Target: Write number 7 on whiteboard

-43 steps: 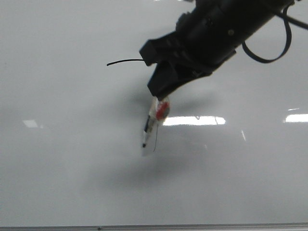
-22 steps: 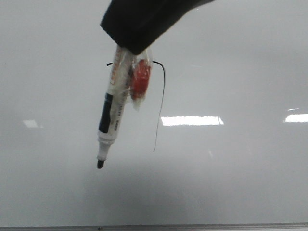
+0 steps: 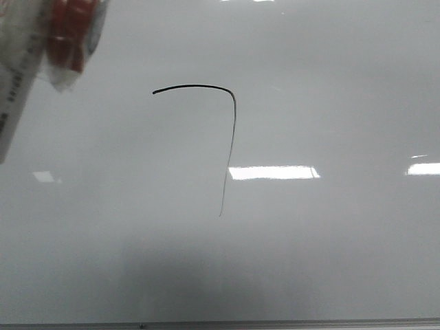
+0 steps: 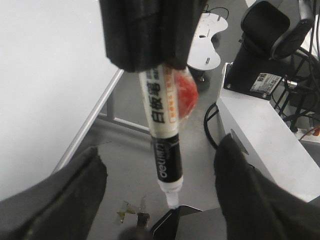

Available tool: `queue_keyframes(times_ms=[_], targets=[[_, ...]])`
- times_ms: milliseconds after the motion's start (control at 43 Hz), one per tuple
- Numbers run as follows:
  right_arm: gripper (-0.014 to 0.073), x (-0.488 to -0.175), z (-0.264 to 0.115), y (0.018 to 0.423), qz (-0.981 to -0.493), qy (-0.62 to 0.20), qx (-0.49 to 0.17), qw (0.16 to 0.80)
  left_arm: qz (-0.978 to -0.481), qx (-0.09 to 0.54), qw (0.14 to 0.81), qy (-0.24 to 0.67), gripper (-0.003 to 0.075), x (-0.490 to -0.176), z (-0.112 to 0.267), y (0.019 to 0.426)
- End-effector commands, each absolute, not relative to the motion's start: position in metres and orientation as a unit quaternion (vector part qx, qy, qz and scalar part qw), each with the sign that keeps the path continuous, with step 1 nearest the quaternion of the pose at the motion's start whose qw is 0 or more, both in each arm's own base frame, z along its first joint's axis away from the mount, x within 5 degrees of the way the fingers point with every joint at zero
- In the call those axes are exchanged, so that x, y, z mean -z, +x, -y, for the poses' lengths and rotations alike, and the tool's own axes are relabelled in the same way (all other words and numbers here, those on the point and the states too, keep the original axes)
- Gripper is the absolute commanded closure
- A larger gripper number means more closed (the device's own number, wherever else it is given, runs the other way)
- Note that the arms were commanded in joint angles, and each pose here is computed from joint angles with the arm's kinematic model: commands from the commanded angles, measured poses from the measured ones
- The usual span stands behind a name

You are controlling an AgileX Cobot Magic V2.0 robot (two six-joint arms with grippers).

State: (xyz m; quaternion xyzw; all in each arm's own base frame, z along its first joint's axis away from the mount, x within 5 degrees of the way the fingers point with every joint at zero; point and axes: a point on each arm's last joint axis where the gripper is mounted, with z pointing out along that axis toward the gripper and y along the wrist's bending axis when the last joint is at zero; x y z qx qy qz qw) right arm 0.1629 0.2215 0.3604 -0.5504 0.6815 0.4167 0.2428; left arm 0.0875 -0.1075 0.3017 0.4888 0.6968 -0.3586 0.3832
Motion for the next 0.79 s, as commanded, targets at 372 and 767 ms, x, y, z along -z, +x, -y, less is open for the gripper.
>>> queue_keyframes(times_ms=[372,767], targets=[[0.0663,-0.375,-0.235,0.165,-0.647,-0.523,-0.488,0.266,-0.679,0.4,0.393,0.474,0.0519,-0.314,0.115,0.094],[0.0625,-0.375,-0.234,0.166,-0.648,-0.521,-0.486,0.269,-0.677,0.394,0.376,0.494,0.0741,-0.311,0.114,0.091]])
